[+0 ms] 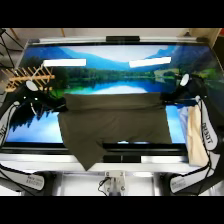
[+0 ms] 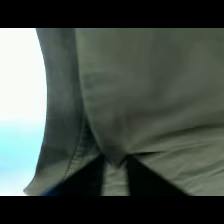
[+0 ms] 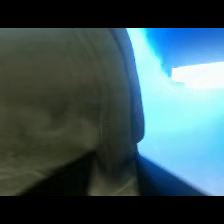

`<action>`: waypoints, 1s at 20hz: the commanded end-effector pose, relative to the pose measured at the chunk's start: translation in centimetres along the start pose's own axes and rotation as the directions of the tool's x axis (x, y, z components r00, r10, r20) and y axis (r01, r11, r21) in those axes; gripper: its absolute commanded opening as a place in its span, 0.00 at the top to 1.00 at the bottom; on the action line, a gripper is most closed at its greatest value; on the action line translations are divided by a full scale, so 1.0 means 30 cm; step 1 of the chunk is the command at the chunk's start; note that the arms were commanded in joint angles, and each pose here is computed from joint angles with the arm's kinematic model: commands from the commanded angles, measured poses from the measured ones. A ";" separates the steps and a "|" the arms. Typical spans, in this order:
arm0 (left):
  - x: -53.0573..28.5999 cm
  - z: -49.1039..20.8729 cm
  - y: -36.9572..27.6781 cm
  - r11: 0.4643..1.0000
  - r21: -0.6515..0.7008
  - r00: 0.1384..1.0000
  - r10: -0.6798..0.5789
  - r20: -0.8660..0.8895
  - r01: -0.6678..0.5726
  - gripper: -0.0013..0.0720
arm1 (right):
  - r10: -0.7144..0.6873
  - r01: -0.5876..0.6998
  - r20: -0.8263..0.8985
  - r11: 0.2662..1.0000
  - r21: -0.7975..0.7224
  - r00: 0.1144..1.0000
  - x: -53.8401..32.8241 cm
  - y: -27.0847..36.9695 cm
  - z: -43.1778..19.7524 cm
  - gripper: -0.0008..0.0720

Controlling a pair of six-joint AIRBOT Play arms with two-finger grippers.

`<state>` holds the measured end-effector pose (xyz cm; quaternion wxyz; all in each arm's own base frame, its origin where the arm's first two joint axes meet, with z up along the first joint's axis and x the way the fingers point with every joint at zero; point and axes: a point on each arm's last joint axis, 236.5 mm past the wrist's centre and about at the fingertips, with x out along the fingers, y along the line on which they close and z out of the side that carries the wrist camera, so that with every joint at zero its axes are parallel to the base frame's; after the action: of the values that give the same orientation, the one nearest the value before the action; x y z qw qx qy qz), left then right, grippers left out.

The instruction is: Fold the shirts.

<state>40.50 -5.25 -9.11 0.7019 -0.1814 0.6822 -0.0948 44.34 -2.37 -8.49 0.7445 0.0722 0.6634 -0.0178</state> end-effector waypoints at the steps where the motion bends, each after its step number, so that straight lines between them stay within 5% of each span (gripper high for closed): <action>1: -0.052 -0.035 -0.015 0.999 -0.021 0.998 -0.032 -0.063 0.030 0.19 | -0.013 0.011 -0.031 0.999 -0.046 0.999 -0.052 -0.006 -0.030 0.29; 5: -0.277 -0.115 0.024 0.997 -0.050 0.995 -0.059 -0.077 0.056 0.19 | -0.219 0.212 -0.065 0.972 -0.103 0.974 -0.289 -0.189 -0.129 0.29; 11: -0.118 -0.564 0.053 0.979 -0.168 0.990 -0.129 -0.050 0.119 0.26 | 0.026 -0.010 -0.169 0.995 0.095 0.985 -0.313 -0.236 -0.419 0.29; 20: 0.031 -0.799 -0.008 0.944 -0.272 0.973 -0.214 -0.082 0.185 0.30 | 0.044 -0.025 -0.184 0.994 0.107 0.982 -0.290 -0.229 -0.489 0.29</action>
<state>17.58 -7.94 -9.11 0.6242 -0.3171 0.7076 -0.0953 28.19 -7.93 -1.97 0.6729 0.1205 0.7290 -0.0347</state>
